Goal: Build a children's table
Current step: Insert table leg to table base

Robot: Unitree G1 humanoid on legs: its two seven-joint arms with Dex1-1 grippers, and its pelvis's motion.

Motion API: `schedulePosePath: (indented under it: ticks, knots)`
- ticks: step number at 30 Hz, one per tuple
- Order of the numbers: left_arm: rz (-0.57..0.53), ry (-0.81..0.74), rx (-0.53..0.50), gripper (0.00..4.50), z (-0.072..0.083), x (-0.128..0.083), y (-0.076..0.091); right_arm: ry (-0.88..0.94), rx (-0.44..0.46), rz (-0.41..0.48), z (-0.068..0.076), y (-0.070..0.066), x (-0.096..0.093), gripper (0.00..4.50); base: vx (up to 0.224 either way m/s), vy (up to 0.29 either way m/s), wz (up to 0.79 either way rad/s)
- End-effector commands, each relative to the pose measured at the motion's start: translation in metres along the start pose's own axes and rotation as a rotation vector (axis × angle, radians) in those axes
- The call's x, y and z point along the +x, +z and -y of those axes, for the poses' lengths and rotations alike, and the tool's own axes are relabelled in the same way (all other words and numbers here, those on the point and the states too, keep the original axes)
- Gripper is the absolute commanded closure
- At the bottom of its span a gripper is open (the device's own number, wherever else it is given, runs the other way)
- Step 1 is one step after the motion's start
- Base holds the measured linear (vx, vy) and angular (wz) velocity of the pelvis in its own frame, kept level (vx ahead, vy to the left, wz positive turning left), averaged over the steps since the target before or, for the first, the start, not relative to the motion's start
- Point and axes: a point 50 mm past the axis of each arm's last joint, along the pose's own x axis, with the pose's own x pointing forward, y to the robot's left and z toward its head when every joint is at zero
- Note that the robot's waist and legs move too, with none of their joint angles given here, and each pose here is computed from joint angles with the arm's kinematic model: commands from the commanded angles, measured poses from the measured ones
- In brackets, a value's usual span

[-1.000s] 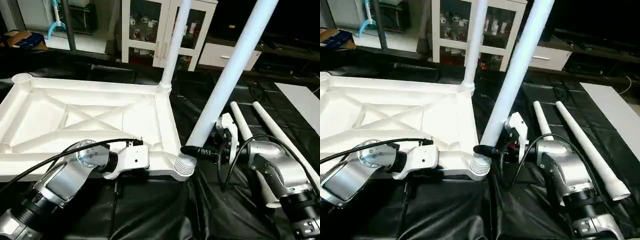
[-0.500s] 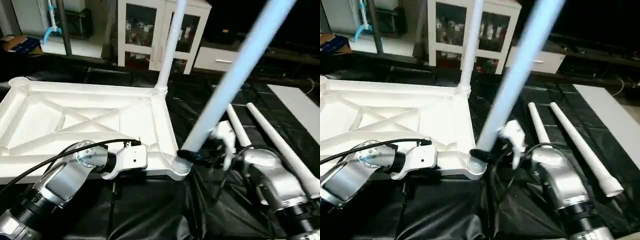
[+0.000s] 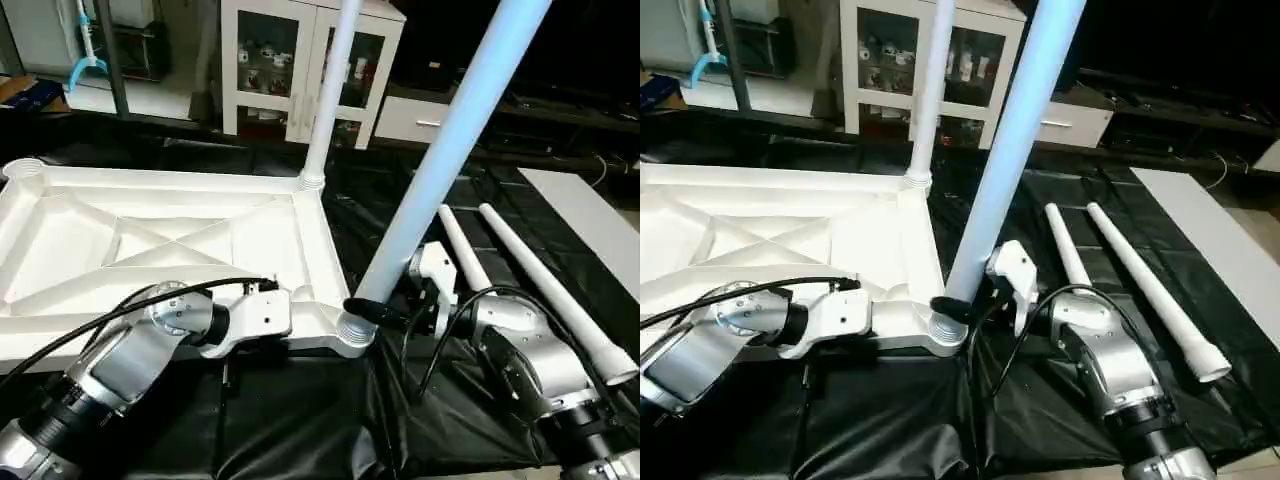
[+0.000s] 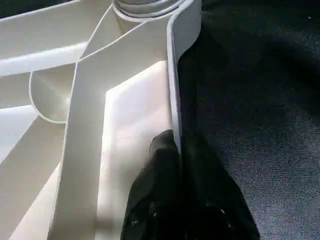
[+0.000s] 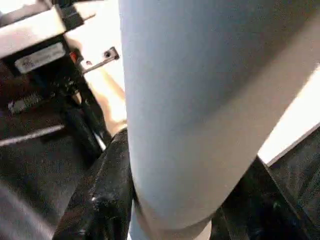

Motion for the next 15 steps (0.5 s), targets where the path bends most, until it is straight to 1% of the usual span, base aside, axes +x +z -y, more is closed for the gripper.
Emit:
schedulePosePath:
  ticks: [1, 4, 5, 6, 7, 9, 15]
  knots:
    - [0.025, -0.007, 0.055, 4.50, 0.002, 0.001, 0.006, -0.131, 0.266, -0.236, -0.001, -0.066, -0.023, 2.62, 0.000, 0.000, 0.00]
    - [0.038, -0.010, 0.060, 4.50, 0.002, 0.002, 0.008, -0.151, 0.304, -0.202, 0.002, -0.063, -0.026, 2.62, 0.000, 0.000, 0.00]
    - [0.038, -0.010, 0.060, 4.50, 0.002, 0.002, 0.008, -0.151, 0.304, -0.202, 0.002, -0.063, -0.026, 2.62, 0.000, 0.000, 0.00]
    - [0.042, -0.015, 0.063, 4.50, 0.002, 0.003, 0.011, -0.169, 0.324, -0.212, 0.007, -0.064, -0.032, 2.62, 0.000, 0.000, 0.00]
    - [0.041, -0.015, 0.064, 4.50, 0.001, 0.003, 0.011, -0.172, 0.325, -0.223, 0.008, -0.065, -0.033, 2.62, 0.000, 0.000, 0.00]
    - [0.039, -0.017, 0.068, 4.50, 0.001, 0.004, 0.011, -0.175, 0.297, -0.286, 0.011, -0.069, -0.038, 2.62, 0.000, 0.000, 0.00]
    - [0.037, -0.020, 0.072, 4.50, 0.001, 0.005, 0.011, -0.122, 0.281, -0.364, 0.006, -0.074, -0.040, 2.62, 0.000, 0.000, 0.00]
